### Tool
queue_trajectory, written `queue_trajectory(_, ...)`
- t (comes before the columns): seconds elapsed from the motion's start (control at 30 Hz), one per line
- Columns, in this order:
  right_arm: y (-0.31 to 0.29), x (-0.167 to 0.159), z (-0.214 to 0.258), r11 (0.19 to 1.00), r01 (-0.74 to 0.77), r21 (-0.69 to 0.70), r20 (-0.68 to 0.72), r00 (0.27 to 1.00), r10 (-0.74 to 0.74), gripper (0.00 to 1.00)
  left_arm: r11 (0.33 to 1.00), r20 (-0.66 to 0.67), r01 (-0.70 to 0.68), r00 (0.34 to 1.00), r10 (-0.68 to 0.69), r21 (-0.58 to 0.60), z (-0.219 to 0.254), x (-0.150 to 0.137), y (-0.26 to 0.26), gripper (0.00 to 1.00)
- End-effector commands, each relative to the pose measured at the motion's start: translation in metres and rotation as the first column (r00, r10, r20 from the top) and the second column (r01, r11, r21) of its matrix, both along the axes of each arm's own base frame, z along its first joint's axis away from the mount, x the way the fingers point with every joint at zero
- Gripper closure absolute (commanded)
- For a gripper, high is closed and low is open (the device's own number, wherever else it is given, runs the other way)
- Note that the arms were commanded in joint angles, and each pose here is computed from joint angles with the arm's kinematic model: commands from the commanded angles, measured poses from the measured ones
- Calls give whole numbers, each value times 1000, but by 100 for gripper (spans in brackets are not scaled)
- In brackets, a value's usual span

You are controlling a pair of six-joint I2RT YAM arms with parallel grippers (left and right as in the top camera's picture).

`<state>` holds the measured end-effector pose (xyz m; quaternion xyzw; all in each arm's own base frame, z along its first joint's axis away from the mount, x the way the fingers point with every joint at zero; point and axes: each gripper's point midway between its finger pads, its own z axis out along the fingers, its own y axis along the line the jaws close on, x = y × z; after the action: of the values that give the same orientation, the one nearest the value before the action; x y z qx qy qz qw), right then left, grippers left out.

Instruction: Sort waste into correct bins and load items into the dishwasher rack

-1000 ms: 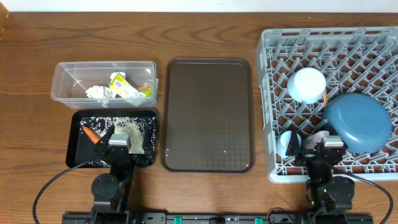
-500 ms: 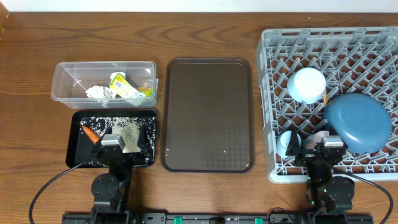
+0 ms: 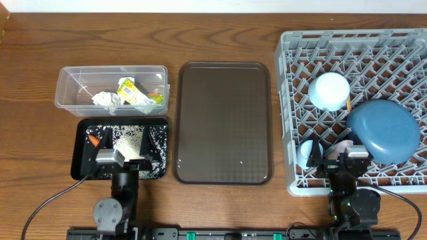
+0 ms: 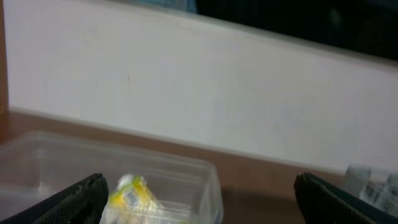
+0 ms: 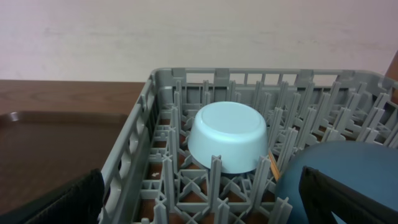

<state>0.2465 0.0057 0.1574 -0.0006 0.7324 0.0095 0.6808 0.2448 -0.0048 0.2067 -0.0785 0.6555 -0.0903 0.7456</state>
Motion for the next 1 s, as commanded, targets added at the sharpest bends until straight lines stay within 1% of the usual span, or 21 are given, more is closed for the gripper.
queue_trajectory(0.0, 0, 0, 0, 1000, 4, 6, 1, 1000, -4, 1, 1000, -69, -6, 998, 5, -9, -17, 1, 1, 2)
queue_trajectory(0.13, 0, 0, 0, 1000, 4, 6, 1, 1000, -4, 1, 1000, -195, -7, 981, 7, 1, -49, 1, 1, 2)
queue_trajectory(0.23, 0, 0, 0, 1000, 4, 6, 1, 1000, -4, 1, 999, -280, 0, 960, 12, 42, -70, -1, 1, 2)
queue_trajectory(0.4, 0, 0, 0, 1000, 4, 6, 1, 1000, -4, 1, 989, -276, 18, 961, 23, 146, -70, -1, 1, 2)
queue_trajectory(0.8, 0, 0, 0, 1000, 4, 6, 0, 1000, -4, 1, 987, -271, 26, 962, 18, 160, -68, -1, -1, 2)
queue_trajectory(0.97, 0, 0, 0, 1000, 4, 6, 0, 1000, -4, 1, 988, -157, 30, 988, -5, 154, -40, 2, -5, 2)
